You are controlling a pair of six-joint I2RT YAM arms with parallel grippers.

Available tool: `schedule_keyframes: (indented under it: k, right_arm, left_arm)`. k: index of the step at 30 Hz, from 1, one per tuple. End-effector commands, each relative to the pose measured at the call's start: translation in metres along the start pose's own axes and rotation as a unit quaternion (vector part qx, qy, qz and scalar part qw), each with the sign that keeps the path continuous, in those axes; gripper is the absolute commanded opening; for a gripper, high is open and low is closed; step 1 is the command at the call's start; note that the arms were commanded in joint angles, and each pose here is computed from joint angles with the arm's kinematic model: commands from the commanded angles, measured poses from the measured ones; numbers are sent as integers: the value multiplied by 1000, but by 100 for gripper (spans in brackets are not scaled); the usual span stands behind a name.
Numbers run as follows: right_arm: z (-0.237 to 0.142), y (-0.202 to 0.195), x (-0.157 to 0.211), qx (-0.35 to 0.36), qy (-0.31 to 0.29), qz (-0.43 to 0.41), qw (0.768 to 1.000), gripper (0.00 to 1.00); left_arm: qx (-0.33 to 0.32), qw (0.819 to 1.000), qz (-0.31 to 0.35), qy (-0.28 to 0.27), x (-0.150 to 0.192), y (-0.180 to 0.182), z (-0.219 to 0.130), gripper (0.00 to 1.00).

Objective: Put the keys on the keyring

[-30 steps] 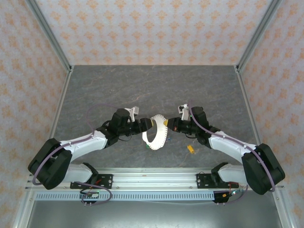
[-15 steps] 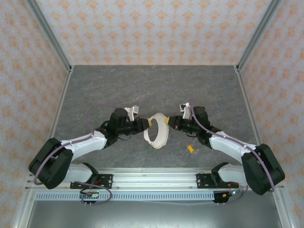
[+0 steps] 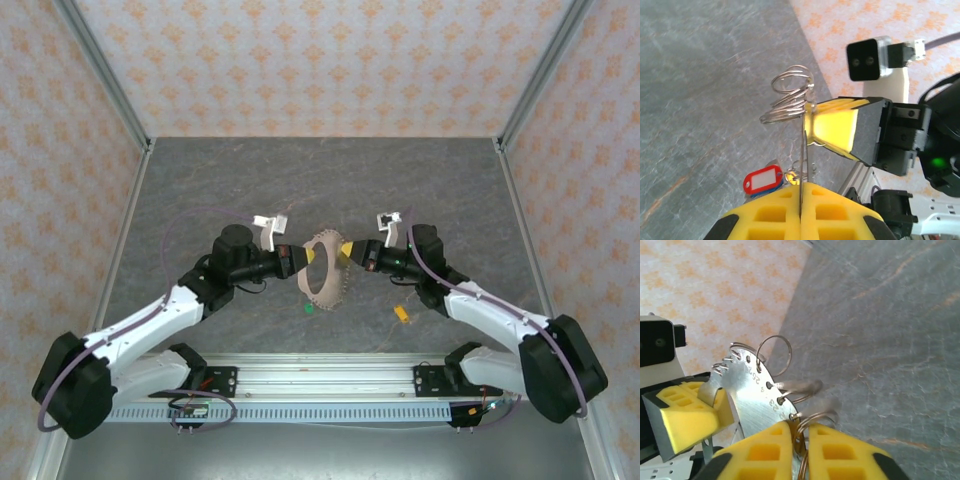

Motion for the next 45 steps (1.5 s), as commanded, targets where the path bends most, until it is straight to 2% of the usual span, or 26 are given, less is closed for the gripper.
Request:
schedule_keyframes:
  k: [1,7,12,16,20,23,26,29,34,38,45]
  right_arm:
    - [-9,4,-4,3,-30,-36,999,21]
    - [-34,21,-8,18,-80,-123,989,36]
    - [-61,39,-6,3,-148,-237,960,35]
    - [-74,55,4,-17,-158,-344,926,31]
    - [-72,71,17,-26,-129,-430,893,27]
    - [-64,80,29,-12,-110,-493,863,25]
    - [-54,88,39,4,-107,-543,833,25]
    - [-43,95,48,18,-115,-585,803,25]
    - [-24,107,65,30,-129,-642,755,23]
    - [-11,113,73,34,-145,-657,739,23]
    - [-3,118,75,25,-178,-638,748,23]
  left_arm:
    - [-8,997,71,-28,-13,-17,-14,0]
    - [-15,985,170,-20,-24,-46,-38,0]
    - [-35,963,266,26,-32,-70,-58,0]
    - [-33,949,308,62,-43,-93,-70,0]
    - [-37,934,335,116,-55,-110,-72,0]
    - [-108,919,340,168,-68,-105,-65,0]
    - [-130,907,338,215,-79,-110,-58,0]
    - [-102,907,347,216,-84,-123,-54,0]
    - [-91,901,368,209,-89,-140,-57,0]
    - [-90,895,378,217,-90,-149,-59,0]
    - [-90,888,394,221,-92,-161,-60,0]
Point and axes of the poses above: each hand's point on the last joint's axis, 136 mm out from that joint toward the fingers, its own z axis out along the fingers, its own y axis along the line the jaws close on, x = y × z, the point moved 9 cm from there along -z, back along the fingers, and after that the axes turned 3 degrees about -z, right-handed, at the moved point
